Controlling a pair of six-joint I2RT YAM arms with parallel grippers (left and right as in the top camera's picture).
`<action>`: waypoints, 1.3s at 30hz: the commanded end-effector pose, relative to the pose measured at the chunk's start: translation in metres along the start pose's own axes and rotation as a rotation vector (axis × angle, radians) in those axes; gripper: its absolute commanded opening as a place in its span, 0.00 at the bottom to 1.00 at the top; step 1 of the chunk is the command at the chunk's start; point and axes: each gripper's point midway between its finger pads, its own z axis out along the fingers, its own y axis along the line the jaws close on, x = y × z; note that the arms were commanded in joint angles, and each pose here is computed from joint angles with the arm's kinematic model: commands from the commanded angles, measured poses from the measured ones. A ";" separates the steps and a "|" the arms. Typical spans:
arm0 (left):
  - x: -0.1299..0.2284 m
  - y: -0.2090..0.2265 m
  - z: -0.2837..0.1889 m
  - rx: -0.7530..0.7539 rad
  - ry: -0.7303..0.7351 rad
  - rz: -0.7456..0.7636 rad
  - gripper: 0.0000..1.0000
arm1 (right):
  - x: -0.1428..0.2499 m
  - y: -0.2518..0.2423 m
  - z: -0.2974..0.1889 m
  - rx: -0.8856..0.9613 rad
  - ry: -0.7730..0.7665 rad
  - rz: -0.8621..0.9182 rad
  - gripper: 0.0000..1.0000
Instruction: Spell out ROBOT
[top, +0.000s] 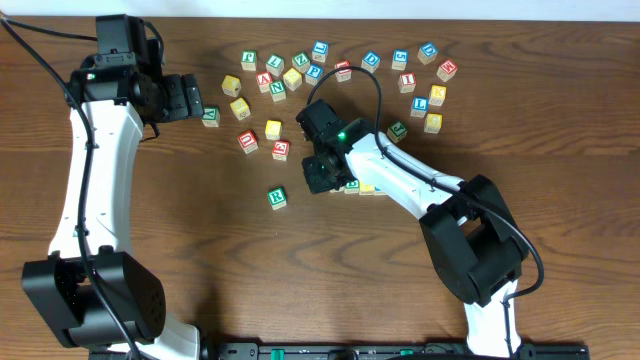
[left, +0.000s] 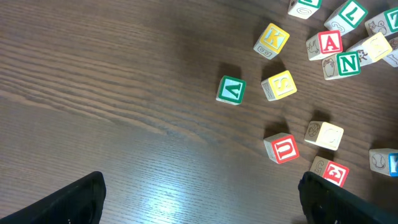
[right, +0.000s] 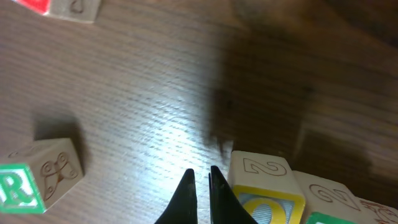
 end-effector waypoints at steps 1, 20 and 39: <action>-0.005 0.002 -0.004 -0.012 -0.017 0.012 0.98 | -0.015 -0.007 -0.017 0.038 -0.066 0.070 0.03; -0.005 0.002 -0.004 -0.011 -0.017 0.012 0.98 | -0.039 0.051 -0.044 -0.154 -0.134 -0.074 0.07; -0.005 0.002 -0.004 -0.011 -0.017 0.012 0.98 | 0.000 0.139 -0.012 -0.273 -0.099 -0.235 0.06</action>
